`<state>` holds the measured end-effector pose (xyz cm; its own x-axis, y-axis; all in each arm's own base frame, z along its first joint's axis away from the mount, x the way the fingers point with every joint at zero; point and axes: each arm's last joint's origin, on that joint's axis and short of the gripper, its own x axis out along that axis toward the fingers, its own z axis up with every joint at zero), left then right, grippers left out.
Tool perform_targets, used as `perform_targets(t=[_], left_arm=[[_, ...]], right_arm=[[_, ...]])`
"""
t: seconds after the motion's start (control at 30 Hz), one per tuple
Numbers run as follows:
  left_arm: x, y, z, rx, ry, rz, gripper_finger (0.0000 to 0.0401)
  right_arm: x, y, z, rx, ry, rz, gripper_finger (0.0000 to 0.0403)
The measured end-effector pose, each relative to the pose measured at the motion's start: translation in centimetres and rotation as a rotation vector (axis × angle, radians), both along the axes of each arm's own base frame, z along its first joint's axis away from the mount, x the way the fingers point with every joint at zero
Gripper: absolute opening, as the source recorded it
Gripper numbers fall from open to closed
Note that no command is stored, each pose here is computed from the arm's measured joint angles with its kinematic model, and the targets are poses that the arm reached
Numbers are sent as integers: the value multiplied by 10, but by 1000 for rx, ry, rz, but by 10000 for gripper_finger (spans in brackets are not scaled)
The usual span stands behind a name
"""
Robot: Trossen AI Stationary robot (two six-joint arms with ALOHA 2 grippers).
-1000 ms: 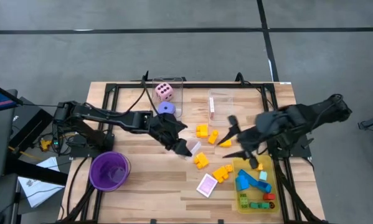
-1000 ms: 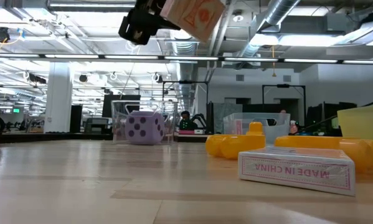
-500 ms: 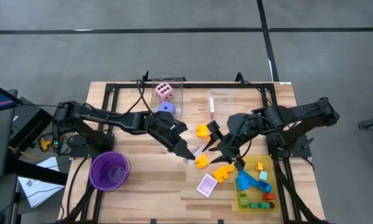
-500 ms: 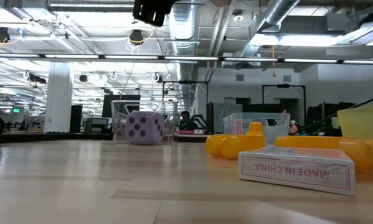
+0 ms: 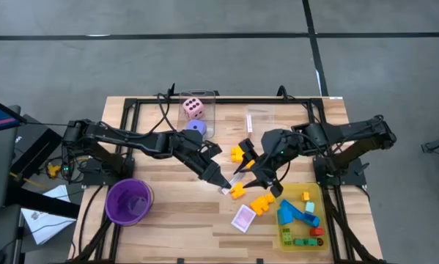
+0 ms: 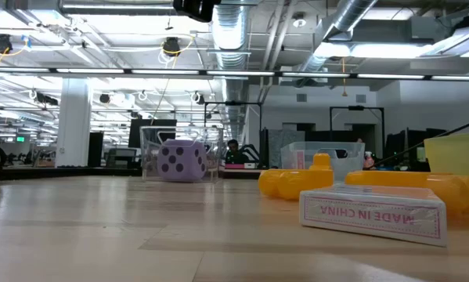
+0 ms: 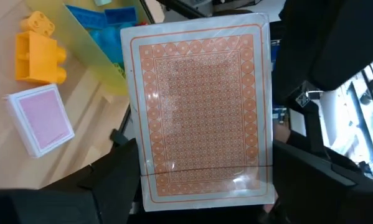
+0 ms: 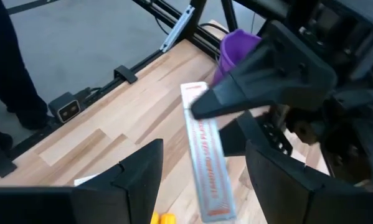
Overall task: Pick & Place Toys
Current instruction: Put the orange deck of cards into the right transparent bin
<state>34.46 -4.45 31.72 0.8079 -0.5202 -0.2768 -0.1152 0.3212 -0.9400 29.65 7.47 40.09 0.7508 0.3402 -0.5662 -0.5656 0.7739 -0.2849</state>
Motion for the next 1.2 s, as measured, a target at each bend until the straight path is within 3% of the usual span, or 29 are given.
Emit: perform_targets(t=[0.23,0.53,0.7,1.03,1.2], left_arm=[[1,0,2,-14,-17,3,314],[1,0,2,-12,-17,2,313],[1,0,2,-11,-21,1,311],[1,0,3,-10,-26,1,319],[1,0,3,1,-35,-3,320]], right_arm=[[15,3,-14,8,39,13,221],[13,2,-12,15,39,11,215],[13,2,-12,16,38,9,179],[13,2,-12,15,36,6,60],[13,2,-12,26,45,-6,56]])
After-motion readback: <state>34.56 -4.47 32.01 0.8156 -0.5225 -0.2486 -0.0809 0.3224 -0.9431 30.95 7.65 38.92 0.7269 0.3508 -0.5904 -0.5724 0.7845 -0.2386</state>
